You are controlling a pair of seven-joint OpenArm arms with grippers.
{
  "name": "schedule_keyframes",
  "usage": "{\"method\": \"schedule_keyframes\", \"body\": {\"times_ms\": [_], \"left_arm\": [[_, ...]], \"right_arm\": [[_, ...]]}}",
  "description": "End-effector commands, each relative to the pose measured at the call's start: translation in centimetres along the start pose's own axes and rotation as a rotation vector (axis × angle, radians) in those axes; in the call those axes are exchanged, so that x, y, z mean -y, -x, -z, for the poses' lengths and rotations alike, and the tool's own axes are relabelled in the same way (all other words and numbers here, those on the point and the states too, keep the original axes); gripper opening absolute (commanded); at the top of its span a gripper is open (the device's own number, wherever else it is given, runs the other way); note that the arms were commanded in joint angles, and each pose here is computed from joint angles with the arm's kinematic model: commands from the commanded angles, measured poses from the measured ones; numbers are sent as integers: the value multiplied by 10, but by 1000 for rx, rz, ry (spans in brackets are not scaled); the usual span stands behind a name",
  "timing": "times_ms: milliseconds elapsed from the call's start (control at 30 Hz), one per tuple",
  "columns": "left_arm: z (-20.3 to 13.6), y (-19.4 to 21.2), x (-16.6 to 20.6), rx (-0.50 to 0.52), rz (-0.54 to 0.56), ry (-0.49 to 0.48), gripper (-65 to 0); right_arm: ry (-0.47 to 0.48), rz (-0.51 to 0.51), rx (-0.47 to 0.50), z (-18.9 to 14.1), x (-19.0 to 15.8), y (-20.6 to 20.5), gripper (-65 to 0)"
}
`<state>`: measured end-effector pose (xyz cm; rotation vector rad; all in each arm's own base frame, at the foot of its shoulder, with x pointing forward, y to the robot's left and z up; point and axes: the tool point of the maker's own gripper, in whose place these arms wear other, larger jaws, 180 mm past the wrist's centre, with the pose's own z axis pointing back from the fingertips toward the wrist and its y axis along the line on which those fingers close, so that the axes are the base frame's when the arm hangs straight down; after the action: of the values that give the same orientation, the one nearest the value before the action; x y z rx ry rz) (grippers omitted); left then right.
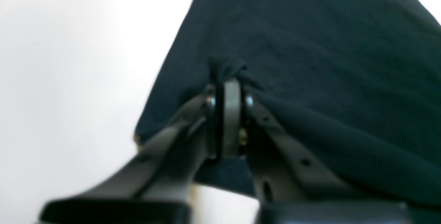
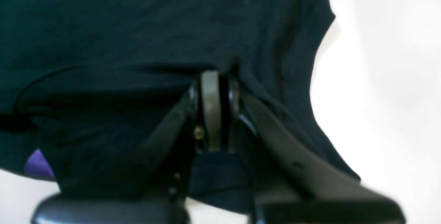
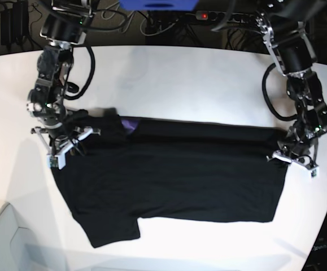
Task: Layout the t-shirt on the table in an organized manner, then fold the t-shirt properly
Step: 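Lift the shirt's shoulder edge with both grippers and pull it toward the robot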
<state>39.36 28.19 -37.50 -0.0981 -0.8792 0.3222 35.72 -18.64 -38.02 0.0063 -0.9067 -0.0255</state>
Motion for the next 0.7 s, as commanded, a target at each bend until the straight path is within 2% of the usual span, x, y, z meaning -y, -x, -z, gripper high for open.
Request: {"method": "schedule_keyframes", "body": {"times_ms": [0,167,300,367,467,667], "left_arm": [[-3,-26,5,66,11,13,-573],[-8,-31,5,86,21,10,-342],[-21,-38,2,123,45,0,-217],[-34,-42,-8,158,45,-25,-199],[-43,-37,-25,167,27,-61,-200],[-39,-3,-52,92,-20,-106,-200]], "right_arm": [[11,-8,58,-2,5,-20,-634],[20,-18,52,-3,10,-18,-453],[38,-31,57,-6,20,-20,-340],[46,-30,54,-7,23,-19,-308],[95,-13,63,-18,43,-14,-294],[128,-18,56,-35,54,-1,-293]]}}
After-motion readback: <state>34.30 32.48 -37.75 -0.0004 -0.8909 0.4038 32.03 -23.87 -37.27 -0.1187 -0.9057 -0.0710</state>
